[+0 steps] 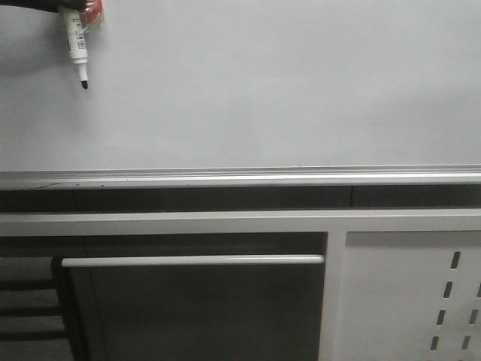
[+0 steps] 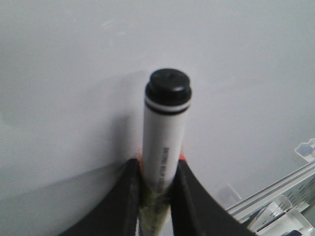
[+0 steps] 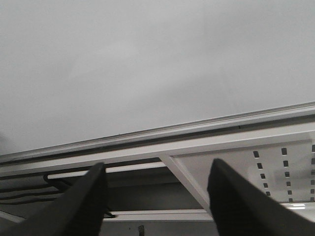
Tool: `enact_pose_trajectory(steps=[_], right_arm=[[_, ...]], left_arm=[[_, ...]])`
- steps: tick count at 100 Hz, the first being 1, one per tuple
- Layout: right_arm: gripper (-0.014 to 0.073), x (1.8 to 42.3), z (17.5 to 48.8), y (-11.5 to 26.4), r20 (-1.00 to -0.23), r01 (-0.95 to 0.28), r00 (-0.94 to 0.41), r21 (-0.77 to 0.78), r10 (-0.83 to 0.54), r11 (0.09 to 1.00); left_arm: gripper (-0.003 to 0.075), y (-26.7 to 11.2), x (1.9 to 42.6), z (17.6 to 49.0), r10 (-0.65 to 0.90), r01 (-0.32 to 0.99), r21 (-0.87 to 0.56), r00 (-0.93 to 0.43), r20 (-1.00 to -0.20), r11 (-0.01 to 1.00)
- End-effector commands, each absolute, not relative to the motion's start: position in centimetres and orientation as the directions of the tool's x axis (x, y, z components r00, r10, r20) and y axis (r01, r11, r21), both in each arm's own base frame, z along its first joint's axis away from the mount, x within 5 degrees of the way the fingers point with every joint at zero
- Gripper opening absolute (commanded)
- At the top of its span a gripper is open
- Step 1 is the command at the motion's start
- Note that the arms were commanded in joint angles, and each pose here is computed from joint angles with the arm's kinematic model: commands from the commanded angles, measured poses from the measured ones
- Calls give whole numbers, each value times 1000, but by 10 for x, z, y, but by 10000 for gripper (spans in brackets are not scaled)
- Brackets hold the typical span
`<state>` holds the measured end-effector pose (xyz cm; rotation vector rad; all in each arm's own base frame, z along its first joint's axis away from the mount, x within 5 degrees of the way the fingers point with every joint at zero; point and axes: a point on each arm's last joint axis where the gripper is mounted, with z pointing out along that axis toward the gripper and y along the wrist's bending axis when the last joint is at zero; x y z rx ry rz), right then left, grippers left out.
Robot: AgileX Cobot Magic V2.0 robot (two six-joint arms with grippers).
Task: Write number 1 on whiteboard
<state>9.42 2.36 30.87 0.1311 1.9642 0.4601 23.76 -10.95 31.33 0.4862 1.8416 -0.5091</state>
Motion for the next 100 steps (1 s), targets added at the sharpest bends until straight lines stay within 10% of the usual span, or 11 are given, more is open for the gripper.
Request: enact_pose_trajectory(steps=[1, 28, 62, 100], right_arm=[[404, 98, 324, 22, -881, -119, -355, 375, 313, 919], [404, 98, 321, 41, -880, -335, -437, 352, 187, 874], [404, 132, 329, 76, -817, -674, -575, 497, 33, 547], [373, 156, 376, 90, -839, -813, -503, 377, -209, 445]], left_arm=[[-20, -116, 227, 335, 75, 650, -98, -233, -970, 753], [-20, -133, 196, 331, 227, 869, -82, -217, -949, 489], [-20, -181, 157, 312, 430, 980, -24, -108, -897, 196], [-20, -214, 154, 292, 507, 989, 22, -56, -860, 146]])
